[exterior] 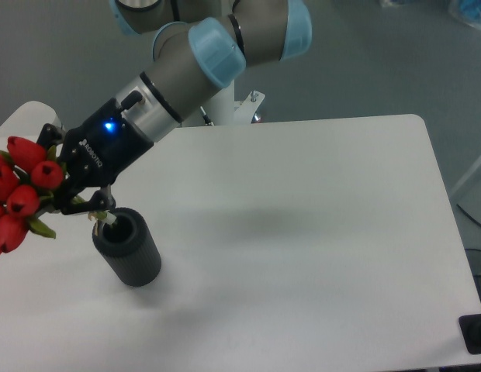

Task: Insert the flowers into the vase
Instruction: 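Lower the tulip stems down into the vase opening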

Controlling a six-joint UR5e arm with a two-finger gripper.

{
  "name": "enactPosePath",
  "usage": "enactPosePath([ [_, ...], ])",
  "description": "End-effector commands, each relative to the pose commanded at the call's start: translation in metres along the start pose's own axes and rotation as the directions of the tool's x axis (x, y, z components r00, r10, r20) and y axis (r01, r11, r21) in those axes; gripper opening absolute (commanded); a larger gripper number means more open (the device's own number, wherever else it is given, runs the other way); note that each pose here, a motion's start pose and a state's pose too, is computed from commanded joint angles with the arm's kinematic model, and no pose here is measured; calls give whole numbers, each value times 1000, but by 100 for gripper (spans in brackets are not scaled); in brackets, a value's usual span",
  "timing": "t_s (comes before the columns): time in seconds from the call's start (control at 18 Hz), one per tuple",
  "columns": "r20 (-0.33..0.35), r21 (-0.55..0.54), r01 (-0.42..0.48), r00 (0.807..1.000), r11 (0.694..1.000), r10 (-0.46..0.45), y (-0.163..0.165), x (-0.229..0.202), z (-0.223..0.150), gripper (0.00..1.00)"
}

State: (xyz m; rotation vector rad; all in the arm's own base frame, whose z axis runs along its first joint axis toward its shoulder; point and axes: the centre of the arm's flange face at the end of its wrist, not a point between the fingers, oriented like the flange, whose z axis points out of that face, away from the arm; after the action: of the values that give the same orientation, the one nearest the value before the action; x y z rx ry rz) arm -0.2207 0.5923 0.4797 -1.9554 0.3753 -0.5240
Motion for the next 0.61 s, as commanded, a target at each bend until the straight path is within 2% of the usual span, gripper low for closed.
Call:
enactPosePath([
  [0.33, -5, -8, -33, 999, 999, 32, 11, -1, 3, 21],
  [0.61, -28, -31, -52, 998, 998, 51, 48, 0, 13, 21],
])
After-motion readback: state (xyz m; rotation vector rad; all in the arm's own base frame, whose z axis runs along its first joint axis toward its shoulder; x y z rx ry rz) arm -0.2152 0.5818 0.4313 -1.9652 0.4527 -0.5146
